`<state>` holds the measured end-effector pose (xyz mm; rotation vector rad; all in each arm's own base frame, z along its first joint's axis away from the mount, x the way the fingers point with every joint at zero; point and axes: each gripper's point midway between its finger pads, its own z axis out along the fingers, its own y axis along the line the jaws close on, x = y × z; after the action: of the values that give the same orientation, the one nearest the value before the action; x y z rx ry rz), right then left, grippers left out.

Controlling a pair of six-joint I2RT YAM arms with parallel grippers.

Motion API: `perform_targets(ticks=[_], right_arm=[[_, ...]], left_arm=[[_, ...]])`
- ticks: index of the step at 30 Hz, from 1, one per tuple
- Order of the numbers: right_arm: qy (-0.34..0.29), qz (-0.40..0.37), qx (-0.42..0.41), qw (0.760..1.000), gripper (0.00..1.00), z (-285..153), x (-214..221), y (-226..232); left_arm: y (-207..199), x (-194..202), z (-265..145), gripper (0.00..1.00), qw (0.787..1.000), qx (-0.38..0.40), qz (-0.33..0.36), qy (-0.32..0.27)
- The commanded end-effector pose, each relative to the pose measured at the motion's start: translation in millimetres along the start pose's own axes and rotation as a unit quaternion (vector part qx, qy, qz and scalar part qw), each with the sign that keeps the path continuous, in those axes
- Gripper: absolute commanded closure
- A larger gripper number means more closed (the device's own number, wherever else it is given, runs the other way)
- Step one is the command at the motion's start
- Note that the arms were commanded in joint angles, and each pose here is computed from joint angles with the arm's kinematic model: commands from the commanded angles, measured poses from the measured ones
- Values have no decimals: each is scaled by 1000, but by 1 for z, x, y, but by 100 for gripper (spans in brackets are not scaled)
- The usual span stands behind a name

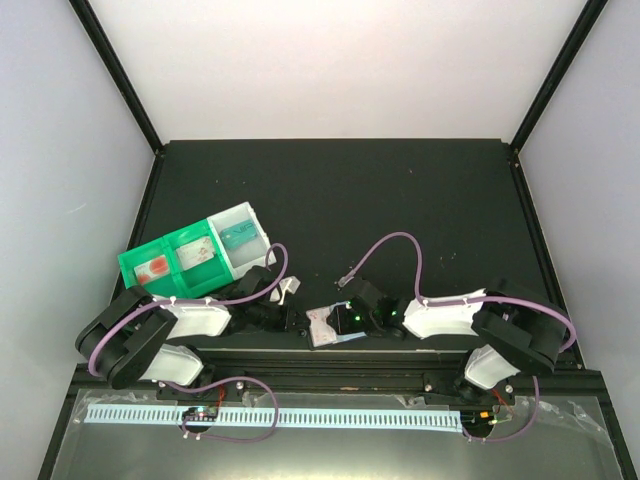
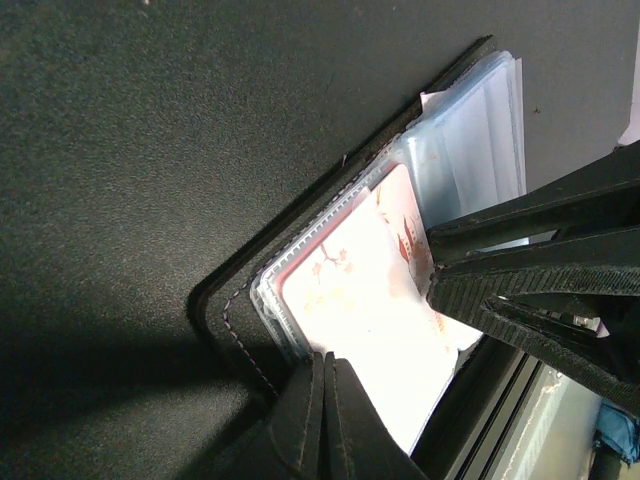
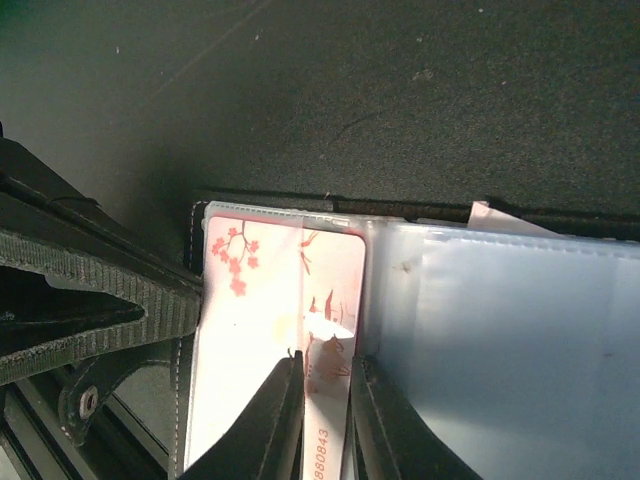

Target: Take the credit cards out of the card holder

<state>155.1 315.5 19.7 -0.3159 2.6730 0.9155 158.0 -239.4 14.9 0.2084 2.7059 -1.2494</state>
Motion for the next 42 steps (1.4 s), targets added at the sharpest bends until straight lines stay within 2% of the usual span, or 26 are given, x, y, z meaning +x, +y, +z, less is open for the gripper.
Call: perform_targets(ticks=[1,7,20,33,42], right_arm=[[-8,-1,15,1000,87,1,1,-6],[-26,1,-16,1000,99,-6,-3,2],[-68,3,-24,997,99,-25,-13,-1],[-73,16,-22,997,99,-27,-17,-15],[-63,14,-16,998,99,-29,-14,-22]], left_arm=[[18,3,3,98,999,-45,2,6],[17,-1,2,98,999,-52,4,1],[22,1,0,99,998,-61,-4,-1],[24,2,1,98,998,-61,-2,-6],[29,-9,0,98,996,-92,11,-12]])
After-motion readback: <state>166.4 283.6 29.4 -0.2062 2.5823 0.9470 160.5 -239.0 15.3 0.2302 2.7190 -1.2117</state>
